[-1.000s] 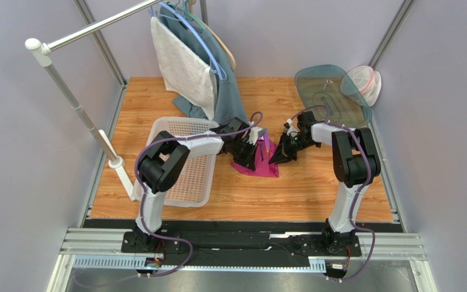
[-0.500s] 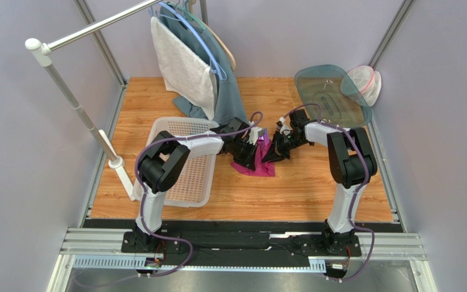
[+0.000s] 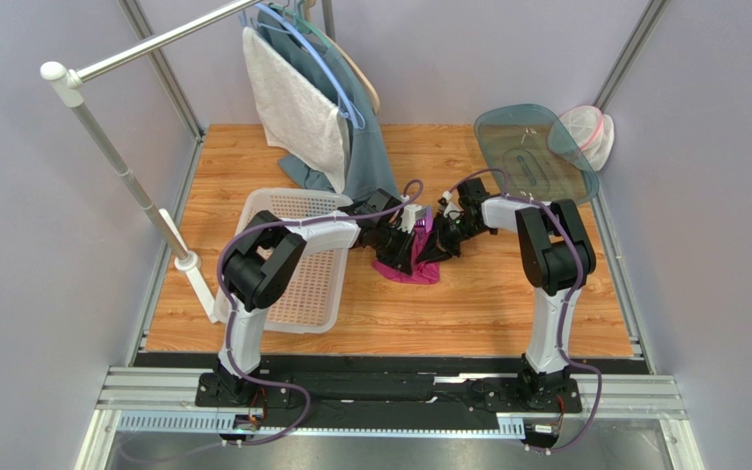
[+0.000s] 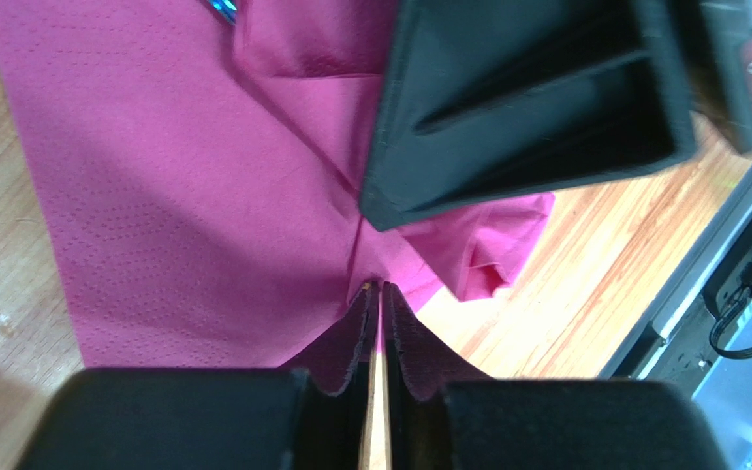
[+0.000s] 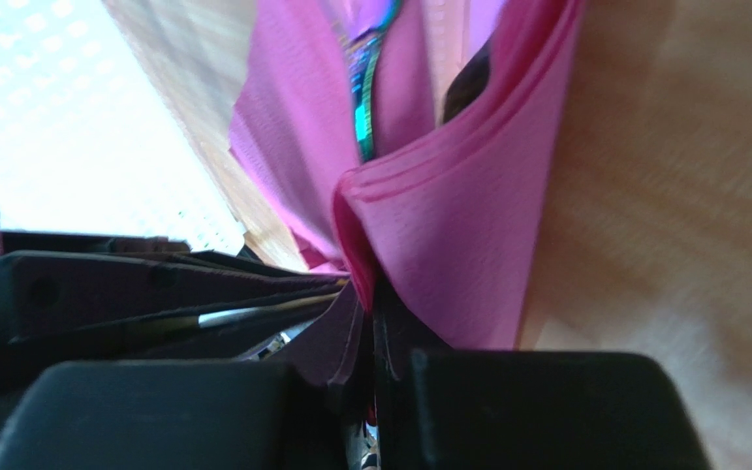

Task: Place the utensils on the paper napkin and roll it up

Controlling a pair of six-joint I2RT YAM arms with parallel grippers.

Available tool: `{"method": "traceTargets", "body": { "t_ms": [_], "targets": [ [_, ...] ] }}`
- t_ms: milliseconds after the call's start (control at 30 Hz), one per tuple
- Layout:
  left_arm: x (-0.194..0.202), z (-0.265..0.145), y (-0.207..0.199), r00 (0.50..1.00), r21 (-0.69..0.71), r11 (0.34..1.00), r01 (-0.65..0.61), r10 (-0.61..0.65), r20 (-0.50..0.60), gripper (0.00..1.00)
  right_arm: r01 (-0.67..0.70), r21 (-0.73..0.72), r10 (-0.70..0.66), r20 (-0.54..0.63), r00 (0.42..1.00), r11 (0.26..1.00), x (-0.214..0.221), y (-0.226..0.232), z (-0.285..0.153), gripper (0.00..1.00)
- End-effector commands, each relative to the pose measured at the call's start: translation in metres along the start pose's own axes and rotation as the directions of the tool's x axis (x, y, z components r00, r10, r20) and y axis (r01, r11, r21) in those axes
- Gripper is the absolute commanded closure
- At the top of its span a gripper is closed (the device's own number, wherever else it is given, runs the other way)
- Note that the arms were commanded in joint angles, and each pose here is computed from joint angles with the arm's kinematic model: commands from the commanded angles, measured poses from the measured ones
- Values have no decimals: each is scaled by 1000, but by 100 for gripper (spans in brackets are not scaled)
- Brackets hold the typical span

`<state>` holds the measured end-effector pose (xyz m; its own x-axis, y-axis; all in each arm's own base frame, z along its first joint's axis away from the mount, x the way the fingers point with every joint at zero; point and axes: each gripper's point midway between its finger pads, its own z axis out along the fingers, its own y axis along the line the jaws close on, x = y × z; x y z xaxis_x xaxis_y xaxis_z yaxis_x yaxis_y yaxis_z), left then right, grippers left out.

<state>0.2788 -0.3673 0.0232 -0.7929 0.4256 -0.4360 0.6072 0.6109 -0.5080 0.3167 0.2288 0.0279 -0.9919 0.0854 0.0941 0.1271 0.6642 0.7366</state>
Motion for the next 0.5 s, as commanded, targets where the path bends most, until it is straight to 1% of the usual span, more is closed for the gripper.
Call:
{"method": "traceTargets", "body": {
  "t_ms": [0, 33, 67, 100, 133, 167, 200, 233, 267, 300, 333, 400, 467],
  "targets": [
    [-8, -7, -15, 999, 58, 998, -11, 8, 52, 84, 40, -14, -39, 31, 999, 999, -13, 3, 8, 87],
    [-15, -16, -21, 996, 71, 997, -25, 19, 88, 81, 39, -17, -38, 26, 999, 999, -12, 2, 9, 84],
    [-11, -18, -20, 996, 72, 997, -21, 14, 93, 79, 36, -15, -35, 22, 999, 999, -12, 0, 10, 80],
    [-16, -23, -21, 992, 72, 997, -32, 23, 123, 77, 35, -17, -34, 19, 999, 999, -12, 0, 11, 73],
    [-21, -32, -26, 988, 78, 996, -47, 35, 148, 75, 35, -20, -34, 18, 999, 999, -12, 0, 11, 70],
    [-22, -35, -26, 987, 78, 996, -50, 37, 157, 73, 34, -22, -34, 18, 999, 999, -12, 0, 11, 66],
    [-21, -38, -24, 986, 74, 996, -48, 36, 163, 73, 35, -23, -35, 18, 999, 999, -12, 1, 11, 61],
    [-24, -45, -27, 982, 75, 995, -61, 47, 184, 69, 35, -25, -35, 17, 999, 999, -12, 1, 12, 58],
    [-19, -46, -27, 982, 75, 995, -68, 53, 182, 68, 38, -27, -37, 19, 999, 999, -12, 2, 11, 53],
    [-25, -55, -32, 972, 76, 992, -104, 86, 220, 65, 41, -28, -40, 19, 999, 999, -12, 3, 11, 51],
    [-26, -59, -33, 967, 75, 990, -120, 100, 234, 62, 38, -29, -38, 18, 999, 999, -12, 2, 12, 49],
    [-29, -70, -40, 947, 71, 981, -180, 153, 282, 59, 36, -30, -35, 16, 999, 999, -12, 3, 11, 43],
    [-31, -75, -42, 930, 54, 974, -220, 192, 312, 56, 34, -32, -34, 14, 999, 999, -11, 3, 12, 39]
  ]
}}
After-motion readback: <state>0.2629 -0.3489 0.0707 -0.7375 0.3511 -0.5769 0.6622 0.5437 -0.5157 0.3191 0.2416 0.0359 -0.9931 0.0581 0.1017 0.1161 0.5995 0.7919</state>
